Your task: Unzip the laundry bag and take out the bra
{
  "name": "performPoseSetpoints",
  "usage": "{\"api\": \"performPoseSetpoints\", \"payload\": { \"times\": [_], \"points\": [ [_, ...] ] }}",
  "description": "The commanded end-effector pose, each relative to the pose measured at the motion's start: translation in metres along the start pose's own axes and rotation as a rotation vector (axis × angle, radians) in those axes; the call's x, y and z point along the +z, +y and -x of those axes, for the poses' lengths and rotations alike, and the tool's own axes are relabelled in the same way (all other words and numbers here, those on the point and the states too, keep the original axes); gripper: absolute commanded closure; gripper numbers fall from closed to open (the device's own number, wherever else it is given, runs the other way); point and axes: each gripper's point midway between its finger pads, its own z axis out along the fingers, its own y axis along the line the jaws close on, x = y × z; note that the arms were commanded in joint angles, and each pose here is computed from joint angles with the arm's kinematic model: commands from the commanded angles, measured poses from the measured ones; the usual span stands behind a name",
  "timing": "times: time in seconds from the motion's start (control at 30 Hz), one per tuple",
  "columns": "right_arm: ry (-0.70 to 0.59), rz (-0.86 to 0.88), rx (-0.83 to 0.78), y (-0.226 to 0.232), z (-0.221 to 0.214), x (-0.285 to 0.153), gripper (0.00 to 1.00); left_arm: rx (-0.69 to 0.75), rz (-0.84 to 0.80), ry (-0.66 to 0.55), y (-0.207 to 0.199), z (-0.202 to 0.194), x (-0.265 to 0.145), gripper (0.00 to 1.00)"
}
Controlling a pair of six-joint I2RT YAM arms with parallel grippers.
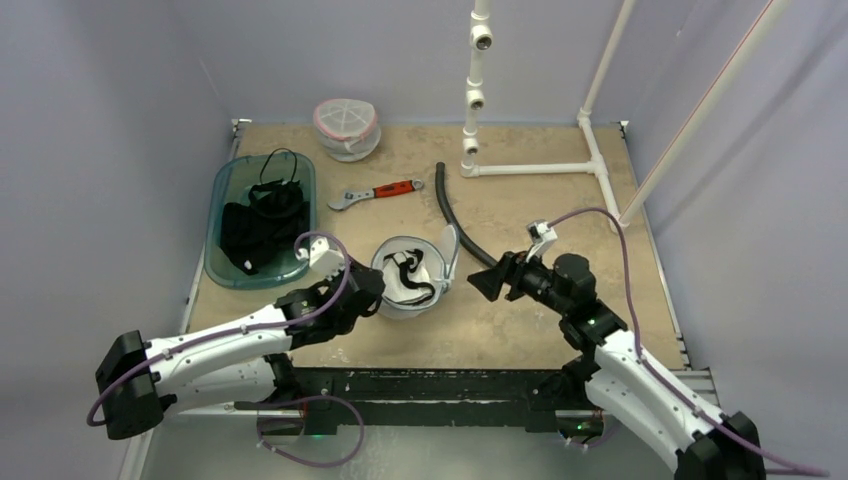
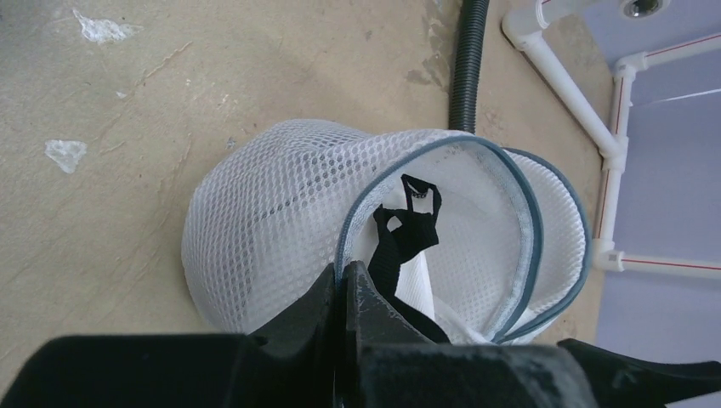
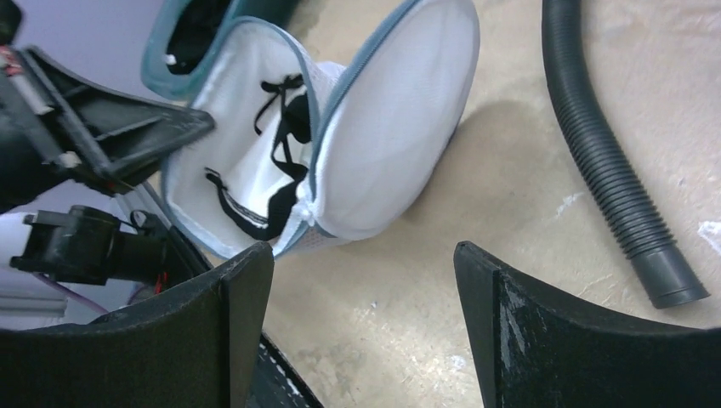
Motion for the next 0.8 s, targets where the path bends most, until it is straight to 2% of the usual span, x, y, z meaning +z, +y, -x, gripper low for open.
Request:
{"api": "performPoseSetpoints", "payload": {
  "times": [0.0, 0.23, 0.37, 0.53, 0.6, 0.77],
  "points": [
    [-0.001, 0.057, -0.012, 0.012, 0.004, 0.014, 0.2, -0.046, -0.004, -0.024, 0.005, 0.004, 0.001, 1.0],
    [-0.002, -0.022, -0.086, 0.038, 0.011, 0.034, 0.22, 0.024, 0.028, -0.064, 0.013, 0.016, -0.003, 1.0],
    [-0.041, -0.014, -0.12, 0.057, 0.028, 0.036, 0.25, 0.059, 0.071, -0.107, 0.024, 0.029, -0.008, 0.92],
    [0.036, 0.015, -0.194, 0.085, 0.023, 0.058, 0.37, 0.088, 0.07, -0.148, 0.026, 0.043, -0.014, 0.8],
    [0.053, 0.018, -0.228, 0.096, 0.021, 0.068, 0.38, 0.105, 0.062, -0.156, 0.023, 0.048, -0.017, 0.74],
    [0.117, 0.037, -0.275, 0.111, 0.008, 0.095, 0.38, 0.149, 0.068, -0.154, 0.025, 0.047, -0.016, 0.73]
  ]
}}
